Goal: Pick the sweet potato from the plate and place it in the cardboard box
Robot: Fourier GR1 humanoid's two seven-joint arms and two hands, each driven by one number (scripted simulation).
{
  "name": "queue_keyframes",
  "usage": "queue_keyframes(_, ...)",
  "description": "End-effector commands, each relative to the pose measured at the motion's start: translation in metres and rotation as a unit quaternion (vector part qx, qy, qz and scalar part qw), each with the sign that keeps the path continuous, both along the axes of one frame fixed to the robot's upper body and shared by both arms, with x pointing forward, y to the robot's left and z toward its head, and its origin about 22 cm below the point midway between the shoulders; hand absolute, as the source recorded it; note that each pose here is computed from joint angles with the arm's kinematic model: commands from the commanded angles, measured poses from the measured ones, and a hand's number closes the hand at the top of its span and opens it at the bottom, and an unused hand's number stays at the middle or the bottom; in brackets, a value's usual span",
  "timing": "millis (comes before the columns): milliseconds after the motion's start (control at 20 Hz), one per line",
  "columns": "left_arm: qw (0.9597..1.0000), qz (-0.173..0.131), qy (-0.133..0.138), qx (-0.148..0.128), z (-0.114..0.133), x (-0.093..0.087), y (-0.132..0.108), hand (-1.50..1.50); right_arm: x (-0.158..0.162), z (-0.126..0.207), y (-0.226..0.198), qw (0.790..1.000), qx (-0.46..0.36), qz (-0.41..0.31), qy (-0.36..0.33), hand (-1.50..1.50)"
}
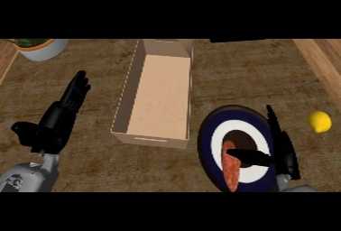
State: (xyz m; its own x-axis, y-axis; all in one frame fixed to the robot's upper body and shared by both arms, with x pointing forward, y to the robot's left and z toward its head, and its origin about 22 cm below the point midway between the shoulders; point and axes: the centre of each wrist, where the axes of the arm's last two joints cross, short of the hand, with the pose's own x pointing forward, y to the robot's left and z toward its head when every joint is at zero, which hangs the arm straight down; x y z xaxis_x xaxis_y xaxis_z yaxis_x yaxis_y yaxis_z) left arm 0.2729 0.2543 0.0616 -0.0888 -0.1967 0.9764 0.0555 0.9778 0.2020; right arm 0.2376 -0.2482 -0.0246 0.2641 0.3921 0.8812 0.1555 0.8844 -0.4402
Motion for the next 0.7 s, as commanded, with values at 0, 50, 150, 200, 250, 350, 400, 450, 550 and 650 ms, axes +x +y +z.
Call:
queue_keyframes(0,0.9977,-0.056,0.026,0.028,-0.009,-0.006,-0.011,0.0,-0.047,-0.039,-0.026,0.977,-0.205,0.001,0.051,-1.5)
queue_keyframes(50,0.9973,-0.06,0.033,0.026,-0.013,-0.008,-0.013,0.0,-0.059,-0.043,-0.034,0.968,-0.246,0.007,0.059,-1.5)
queue_keyframes(150,0.9966,-0.068,0.03,0.035,-0.008,-0.003,-0.012,0.0,-0.069,-0.04,-0.031,0.952,-0.302,0.026,0.046,-1.5)
queue_keyframes(200,0.9955,-0.08,0.034,0.039,-0.018,-0.007,-0.018,0.0,-0.062,-0.027,-0.018,0.951,-0.307,0.027,0.02,-1.5)
queue_keyframes(250,0.9959,-0.075,0.032,0.038,-0.008,-0.003,-0.016,0.0,-0.074,-0.028,-0.022,0.942,-0.333,0.034,0.027,-1.5)
queue_keyframes(350,0.9956,-0.077,0.038,0.038,-0.018,-0.007,-0.022,0.0,-0.076,-0.015,-0.01,0.935,-0.351,0.023,0.031,-1.5)
queue_keyframes(400,0.9948,-0.088,0.039,0.035,-0.022,-0.01,-0.028,0.0,-0.079,-0.005,-0.009,0.93,-0.364,0.03,0.035,-1.5)
queue_keyframes(450,0.9953,-0.082,0.036,0.036,-0.015,-0.001,-0.029,0.0,-0.077,0.004,0.0,0.931,-0.362,0.026,0.045,-1.5)
queue_keyframes(550,0.9945,-0.087,0.039,0.042,-0.01,-0.006,-0.021,0.0,-0.088,0.021,0.005,0.923,-0.375,0.019,0.082,-1.5)
queue_keyframes(650,0.9949,-0.088,0.03,0.039,-0.016,-0.004,-0.025,0.0,-0.097,0.041,0.026,0.926,-0.359,0.041,0.111,-1.5)
